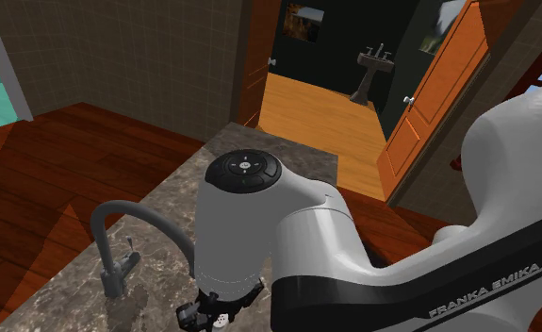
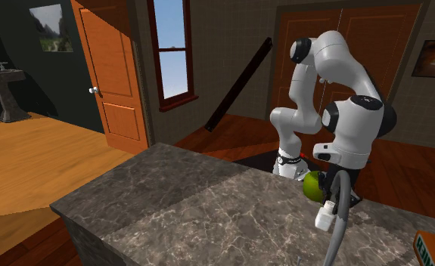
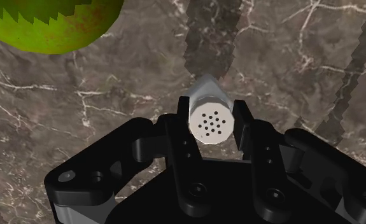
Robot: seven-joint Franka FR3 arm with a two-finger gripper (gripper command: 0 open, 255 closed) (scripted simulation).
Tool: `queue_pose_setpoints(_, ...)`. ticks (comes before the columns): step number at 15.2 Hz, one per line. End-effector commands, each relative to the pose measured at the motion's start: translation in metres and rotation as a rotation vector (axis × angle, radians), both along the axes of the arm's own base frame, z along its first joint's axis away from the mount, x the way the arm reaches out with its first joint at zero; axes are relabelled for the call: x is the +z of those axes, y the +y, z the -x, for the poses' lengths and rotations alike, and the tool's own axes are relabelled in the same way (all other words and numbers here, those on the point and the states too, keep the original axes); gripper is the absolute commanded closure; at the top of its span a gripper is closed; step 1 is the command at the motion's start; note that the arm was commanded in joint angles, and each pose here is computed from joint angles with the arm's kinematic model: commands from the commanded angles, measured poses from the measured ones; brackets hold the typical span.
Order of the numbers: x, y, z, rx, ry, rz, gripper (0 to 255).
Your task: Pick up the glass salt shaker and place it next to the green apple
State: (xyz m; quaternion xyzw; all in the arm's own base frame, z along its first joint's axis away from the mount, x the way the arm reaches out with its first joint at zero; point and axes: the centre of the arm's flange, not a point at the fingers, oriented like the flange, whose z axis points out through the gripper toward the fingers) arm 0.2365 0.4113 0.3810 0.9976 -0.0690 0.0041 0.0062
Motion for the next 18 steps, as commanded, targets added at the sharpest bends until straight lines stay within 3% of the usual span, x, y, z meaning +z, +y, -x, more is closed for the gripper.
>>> queue_pose_setpoints(1,0.000,0.000,0.000,0.000,0.000,0.000,0)
queue_pose_setpoints(6,0.000,0.000,0.000,0.000,0.000,0.000,0)
queue_pose_setpoints(10,0.050,0.001,0.000,0.000,0.000,0.000,0)
queue_pose_setpoints(18,0.050,0.001,0.000,0.000,0.000,0.000,0)
